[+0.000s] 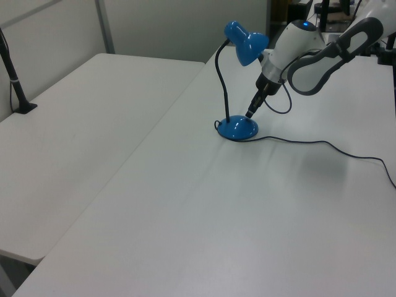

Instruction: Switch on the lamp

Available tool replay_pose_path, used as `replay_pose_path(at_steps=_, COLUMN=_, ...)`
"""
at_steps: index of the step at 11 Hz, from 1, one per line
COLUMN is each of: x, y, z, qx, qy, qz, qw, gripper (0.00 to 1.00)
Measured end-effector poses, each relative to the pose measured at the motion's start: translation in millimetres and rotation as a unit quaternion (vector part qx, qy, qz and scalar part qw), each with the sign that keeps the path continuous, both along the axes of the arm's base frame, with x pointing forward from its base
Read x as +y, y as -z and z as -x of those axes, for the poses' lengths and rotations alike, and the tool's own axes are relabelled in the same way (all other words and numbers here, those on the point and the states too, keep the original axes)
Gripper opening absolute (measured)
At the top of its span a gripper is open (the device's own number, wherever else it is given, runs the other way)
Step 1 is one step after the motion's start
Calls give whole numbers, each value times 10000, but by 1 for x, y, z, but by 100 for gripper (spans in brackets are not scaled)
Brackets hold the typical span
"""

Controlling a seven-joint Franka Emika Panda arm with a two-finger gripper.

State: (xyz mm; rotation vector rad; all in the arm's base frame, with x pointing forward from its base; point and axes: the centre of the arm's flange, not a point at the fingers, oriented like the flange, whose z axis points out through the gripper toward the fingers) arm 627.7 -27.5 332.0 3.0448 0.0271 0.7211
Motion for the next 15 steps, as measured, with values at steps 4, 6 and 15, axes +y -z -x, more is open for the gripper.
replay_pose_path(at_steps=4, x=2, y=2, z=-6, qx=-16, qy=80, qz=-58, qw=9999, gripper=1)
replay_pose_path(at_steps=6, x=4, y=3, z=-8, qx=-20, qy=72, qz=-65, qw=10000, gripper=1)
replay_pose_path(at_steps=15, x=9, y=-18, z=2, qx=939, qy=12, qz=-114, qw=9955, gripper=45)
